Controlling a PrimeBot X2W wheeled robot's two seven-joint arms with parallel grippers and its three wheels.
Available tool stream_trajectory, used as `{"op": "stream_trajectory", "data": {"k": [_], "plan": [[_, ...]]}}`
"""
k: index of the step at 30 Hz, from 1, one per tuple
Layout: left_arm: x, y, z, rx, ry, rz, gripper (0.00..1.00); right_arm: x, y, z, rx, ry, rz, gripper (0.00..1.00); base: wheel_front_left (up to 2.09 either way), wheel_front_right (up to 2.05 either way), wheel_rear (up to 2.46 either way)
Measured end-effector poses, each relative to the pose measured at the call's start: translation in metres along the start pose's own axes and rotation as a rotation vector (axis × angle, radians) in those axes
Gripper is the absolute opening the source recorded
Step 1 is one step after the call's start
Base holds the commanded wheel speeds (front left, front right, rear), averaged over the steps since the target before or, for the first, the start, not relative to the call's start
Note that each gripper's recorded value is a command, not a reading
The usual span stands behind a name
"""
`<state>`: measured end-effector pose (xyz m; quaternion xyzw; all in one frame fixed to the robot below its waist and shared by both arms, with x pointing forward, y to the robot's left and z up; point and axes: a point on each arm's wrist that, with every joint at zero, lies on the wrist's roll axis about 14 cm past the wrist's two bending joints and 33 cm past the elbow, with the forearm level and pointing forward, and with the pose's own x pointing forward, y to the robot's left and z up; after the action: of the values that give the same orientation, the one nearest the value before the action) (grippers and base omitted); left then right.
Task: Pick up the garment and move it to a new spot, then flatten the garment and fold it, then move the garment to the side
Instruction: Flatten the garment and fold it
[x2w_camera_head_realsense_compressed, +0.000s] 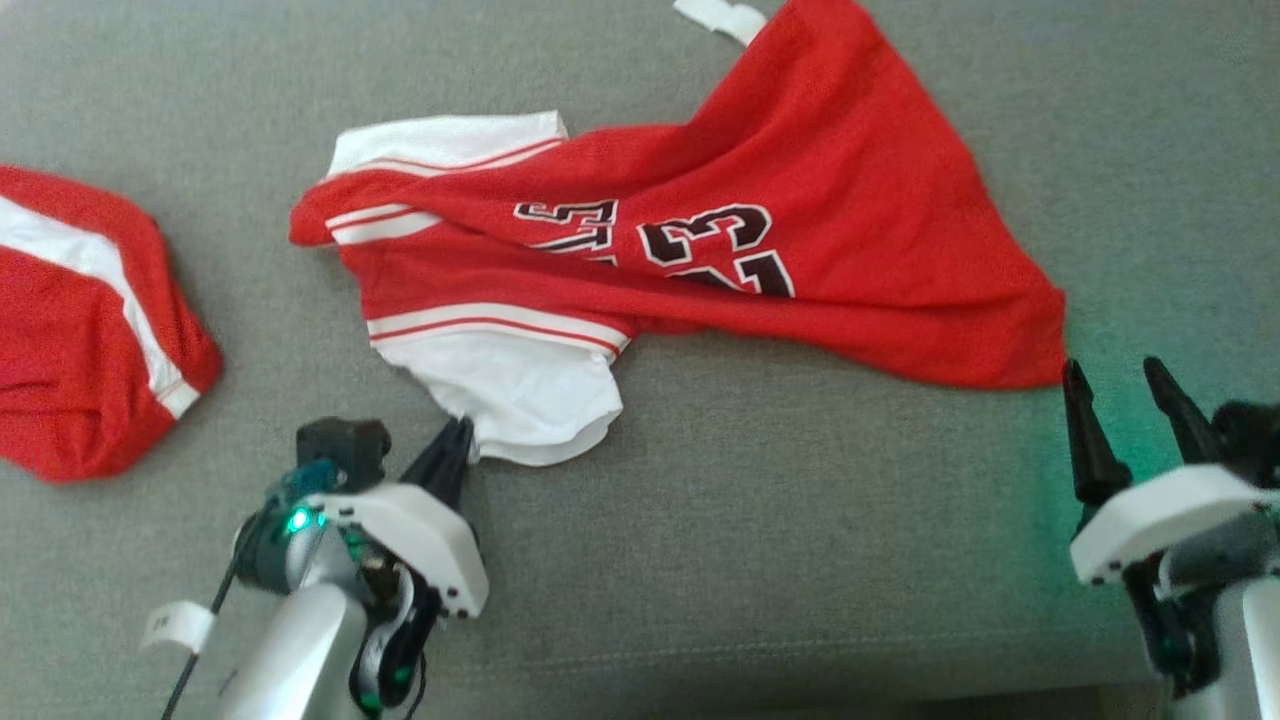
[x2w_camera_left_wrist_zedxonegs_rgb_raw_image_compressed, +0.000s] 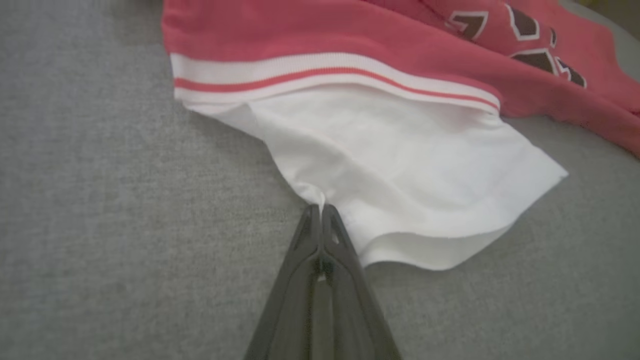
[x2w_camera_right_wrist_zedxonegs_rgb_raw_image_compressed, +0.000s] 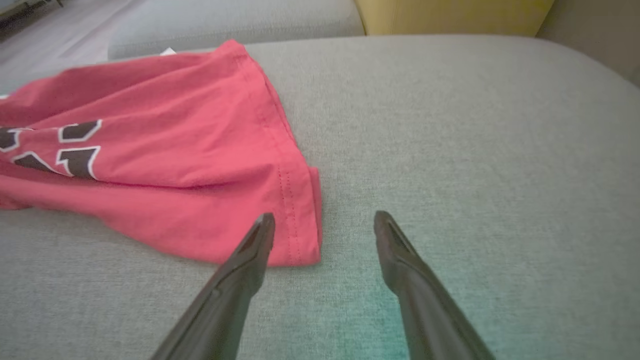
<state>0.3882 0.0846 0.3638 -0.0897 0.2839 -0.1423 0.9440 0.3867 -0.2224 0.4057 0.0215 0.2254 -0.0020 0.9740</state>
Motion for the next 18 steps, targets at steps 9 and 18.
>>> {"op": "stream_trajectory", "data": {"k": [9, 18], "plan": [[0.013, 0.004, 0.011, 0.008, -0.047, -0.002, 0.0, 0.031, 0.017, -0.041, 0.057, 0.215, 0.067, 1.0, 0.0, 0.0, 0.0], [0.002, 0.01, 0.059, 0.032, -0.249, 0.024, 0.0, 0.03, 0.027, 0.002, 0.079, 0.074, 0.115, 0.0, 0.0, 0.0, 0.0]]}}
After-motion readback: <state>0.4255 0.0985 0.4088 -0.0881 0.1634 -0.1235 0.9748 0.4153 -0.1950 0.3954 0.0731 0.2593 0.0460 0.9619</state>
